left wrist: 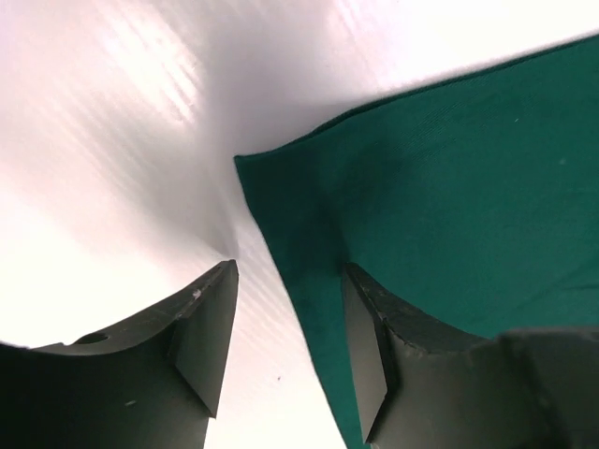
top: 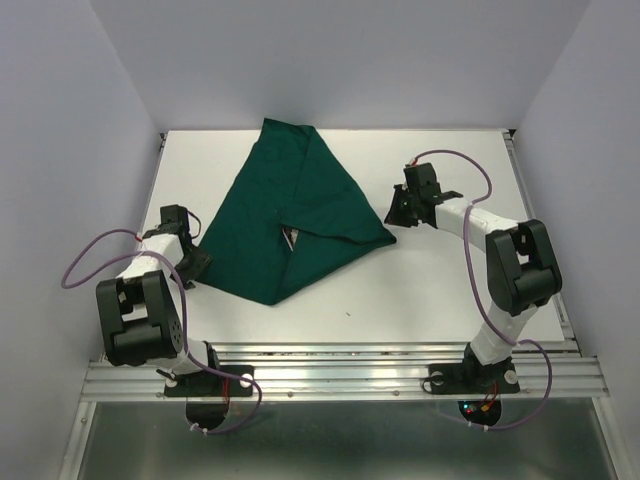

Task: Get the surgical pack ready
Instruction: Pack the surgical kit at the center of the board.

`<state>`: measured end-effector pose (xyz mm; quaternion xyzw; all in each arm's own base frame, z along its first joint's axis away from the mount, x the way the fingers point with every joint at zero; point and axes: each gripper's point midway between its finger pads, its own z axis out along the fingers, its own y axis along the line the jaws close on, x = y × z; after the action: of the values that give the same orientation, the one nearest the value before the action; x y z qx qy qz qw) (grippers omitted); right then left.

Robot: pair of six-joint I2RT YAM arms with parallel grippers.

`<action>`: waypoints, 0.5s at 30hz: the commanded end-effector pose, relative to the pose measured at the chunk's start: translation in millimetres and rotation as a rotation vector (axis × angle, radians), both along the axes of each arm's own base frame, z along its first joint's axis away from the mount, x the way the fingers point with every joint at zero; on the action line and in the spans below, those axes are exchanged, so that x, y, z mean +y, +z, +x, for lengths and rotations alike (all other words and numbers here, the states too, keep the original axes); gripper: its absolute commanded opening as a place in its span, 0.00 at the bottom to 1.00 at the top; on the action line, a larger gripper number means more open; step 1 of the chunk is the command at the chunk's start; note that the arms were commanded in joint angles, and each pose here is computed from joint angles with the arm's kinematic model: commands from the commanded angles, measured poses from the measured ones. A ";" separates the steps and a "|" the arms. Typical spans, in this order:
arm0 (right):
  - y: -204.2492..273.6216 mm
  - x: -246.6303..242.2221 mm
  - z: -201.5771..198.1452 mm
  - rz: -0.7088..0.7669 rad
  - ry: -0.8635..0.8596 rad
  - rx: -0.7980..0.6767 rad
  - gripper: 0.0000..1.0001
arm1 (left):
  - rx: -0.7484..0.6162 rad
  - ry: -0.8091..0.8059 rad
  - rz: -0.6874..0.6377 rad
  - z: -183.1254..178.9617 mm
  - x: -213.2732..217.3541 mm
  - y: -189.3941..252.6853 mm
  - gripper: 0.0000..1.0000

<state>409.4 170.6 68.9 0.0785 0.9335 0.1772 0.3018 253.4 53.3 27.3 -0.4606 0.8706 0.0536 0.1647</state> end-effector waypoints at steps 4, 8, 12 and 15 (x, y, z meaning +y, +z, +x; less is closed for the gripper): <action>32.3 -1.5 10.4 0.010 -0.006 -0.094 0.17 | -0.076 0.019 -0.010 28.2 1.6 -10.4 0.56; 33.4 -2.8 9.3 0.005 -0.007 -0.097 0.17 | -0.075 -0.001 -0.033 37.1 -1.9 -17.3 0.53; 27.3 -2.2 9.0 0.005 -0.007 -0.081 0.17 | -0.055 -0.019 -0.065 37.1 -7.7 -29.6 0.32; 20.0 -1.7 10.3 0.005 -0.016 -0.062 0.16 | -0.065 -0.043 -0.089 39.6 -13.3 -30.4 0.03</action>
<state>410.0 170.6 78.7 0.0779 0.9296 0.1807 0.3118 295.9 52.4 15.9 -0.4591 0.8659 0.0178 0.1981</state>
